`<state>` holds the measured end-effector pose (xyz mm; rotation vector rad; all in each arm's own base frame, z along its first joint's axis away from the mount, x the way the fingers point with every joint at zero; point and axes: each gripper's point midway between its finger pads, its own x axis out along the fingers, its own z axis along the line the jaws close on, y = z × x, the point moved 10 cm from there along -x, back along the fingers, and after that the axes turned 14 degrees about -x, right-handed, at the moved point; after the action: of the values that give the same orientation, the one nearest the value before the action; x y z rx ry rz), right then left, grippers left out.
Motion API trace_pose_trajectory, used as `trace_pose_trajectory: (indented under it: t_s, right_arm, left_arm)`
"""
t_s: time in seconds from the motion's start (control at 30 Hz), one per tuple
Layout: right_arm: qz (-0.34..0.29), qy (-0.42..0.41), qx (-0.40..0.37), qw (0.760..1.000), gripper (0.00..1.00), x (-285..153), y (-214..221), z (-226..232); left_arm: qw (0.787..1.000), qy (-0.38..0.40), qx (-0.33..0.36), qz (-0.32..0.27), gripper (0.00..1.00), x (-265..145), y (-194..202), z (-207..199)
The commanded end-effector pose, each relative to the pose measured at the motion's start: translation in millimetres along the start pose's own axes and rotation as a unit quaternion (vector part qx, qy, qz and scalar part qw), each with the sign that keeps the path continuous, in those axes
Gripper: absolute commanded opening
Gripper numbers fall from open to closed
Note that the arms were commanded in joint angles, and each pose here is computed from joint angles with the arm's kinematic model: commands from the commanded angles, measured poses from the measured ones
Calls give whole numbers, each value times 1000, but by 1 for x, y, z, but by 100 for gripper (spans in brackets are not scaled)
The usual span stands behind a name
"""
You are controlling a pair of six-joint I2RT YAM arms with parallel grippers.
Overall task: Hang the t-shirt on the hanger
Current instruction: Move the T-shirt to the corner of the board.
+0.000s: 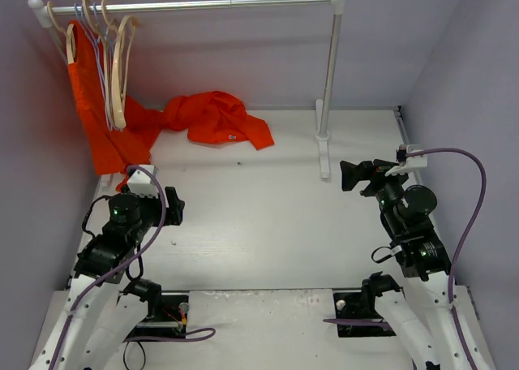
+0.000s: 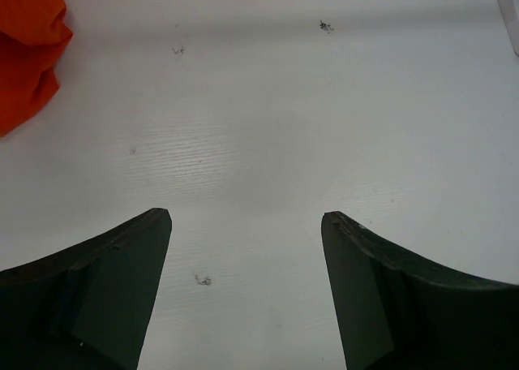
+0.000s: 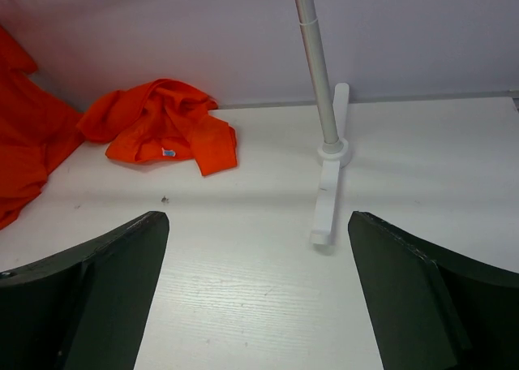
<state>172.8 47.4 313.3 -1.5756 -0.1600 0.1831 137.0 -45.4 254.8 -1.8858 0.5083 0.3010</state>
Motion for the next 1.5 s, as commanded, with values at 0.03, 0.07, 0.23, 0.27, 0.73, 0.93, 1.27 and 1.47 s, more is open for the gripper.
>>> trace_pose_trajectory:
  t_s: [0.03, 0.07, 0.23, 0.27, 0.73, 0.93, 1.27, 1.47]
  right_arm:
    - [-52, 18, 7, 998, 100, 2, -18, -2]
    - [-51, 20, 9, 998, 100, 2, -18, -2]
    - [-44, 18, 12, 999, 100, 10, -19, -2]
    - [-34, 13, 12, 999, 100, 15, -16, -1]
    - [12, -46, 4, 999, 100, 33, -12, 7]
    - [8, -83, -1, 997, 100, 30, -13, 13]
    - [3, -127, -9, 992, 100, 28, -11, 19]
    - [4, -137, -9, 991, 100, 25, -9, 20]
  left_arm:
    - [999, 6, -9, -30, 76, 7, -12, -5]
    - [1000, 4, -9, -28, 76, 7, -13, -6]
    - [999, -3, -4, 42, 76, 24, -24, -16]
    - [999, 8, -5, 37, 76, 23, -39, -24]
    - [992, -72, -27, 96, 75, 186, -112, -82]
    - [987, -122, -18, 103, 75, 284, -104, -79]
    - [980, -188, -11, 69, 74, 381, -92, -41]
    - [985, -158, 0, 63, 50, 402, -76, -32]
